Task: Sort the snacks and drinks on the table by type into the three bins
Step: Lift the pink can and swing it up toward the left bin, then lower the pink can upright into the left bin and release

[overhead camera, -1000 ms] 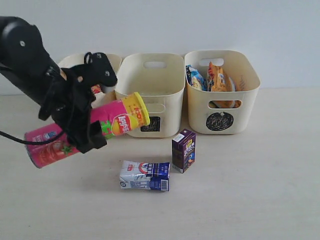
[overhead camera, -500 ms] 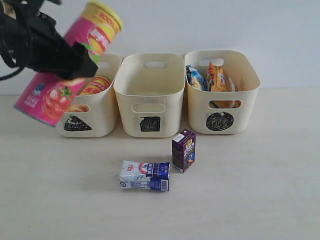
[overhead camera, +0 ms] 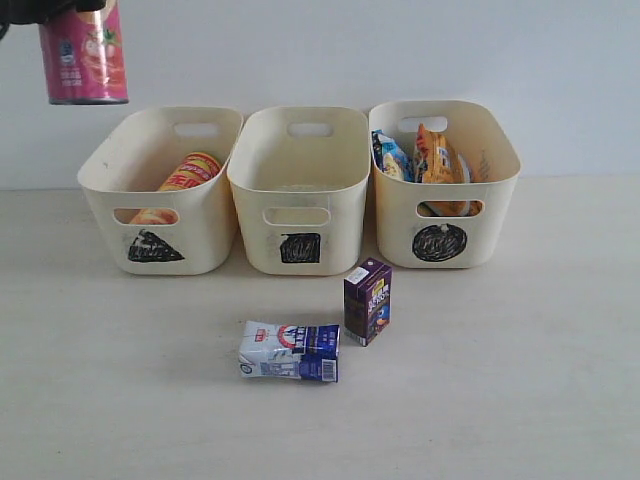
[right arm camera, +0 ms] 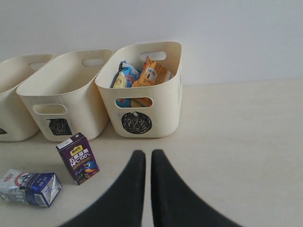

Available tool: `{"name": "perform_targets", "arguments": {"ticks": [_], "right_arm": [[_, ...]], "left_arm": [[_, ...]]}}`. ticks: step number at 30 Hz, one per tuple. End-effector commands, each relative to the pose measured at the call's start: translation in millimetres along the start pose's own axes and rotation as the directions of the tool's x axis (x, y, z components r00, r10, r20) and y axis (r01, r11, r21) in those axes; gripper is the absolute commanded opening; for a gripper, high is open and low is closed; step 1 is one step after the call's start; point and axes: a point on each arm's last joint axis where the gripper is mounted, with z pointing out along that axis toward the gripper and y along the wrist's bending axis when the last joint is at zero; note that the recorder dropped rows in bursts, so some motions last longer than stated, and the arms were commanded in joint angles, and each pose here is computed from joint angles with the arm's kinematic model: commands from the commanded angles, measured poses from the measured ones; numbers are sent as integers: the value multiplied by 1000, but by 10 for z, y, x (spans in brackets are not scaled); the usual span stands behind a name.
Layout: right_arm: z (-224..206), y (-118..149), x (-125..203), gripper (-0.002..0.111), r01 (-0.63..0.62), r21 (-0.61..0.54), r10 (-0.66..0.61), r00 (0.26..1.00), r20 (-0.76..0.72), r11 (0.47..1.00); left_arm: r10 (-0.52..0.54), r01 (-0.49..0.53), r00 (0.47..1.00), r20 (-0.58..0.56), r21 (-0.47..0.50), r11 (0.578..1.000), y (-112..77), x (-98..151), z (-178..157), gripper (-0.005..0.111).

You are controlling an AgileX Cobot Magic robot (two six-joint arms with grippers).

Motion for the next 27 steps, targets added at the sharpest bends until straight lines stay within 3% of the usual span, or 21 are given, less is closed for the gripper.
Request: {"name": "perform_targets", "arguments": {"ticks": [1,3,12,22,25,27], "right_arm": [[7,-7,21,2,5,6,-5,1000,-8,1000],[7,-7,21,2,5,6,-5,1000,-8,1000],[7,-7,21,2,5,6,-5,1000,-8,1000],[7,-7,21,2,7,6,-7,1000,-8,1000],[7,-7,21,2,7,6,-7,1000,-8,1000],[7,-7,21,2,7,6,-7,1000,-8,1000]], "left_arm": [[-23,21,993,113,21,1000,25,119,319,4],[-24,20,988,154,27,999,46,184,456,4],[-21,20,996,88,16,1000,106,562,1034,4],[-3,3,1000,-6,2,1000,142,860,1275,5],[-3,3,1000,-24,-1,1000,148,912,1296,15],[-3,3,999,-32,-2,1000,150,925,1299,29]]}}
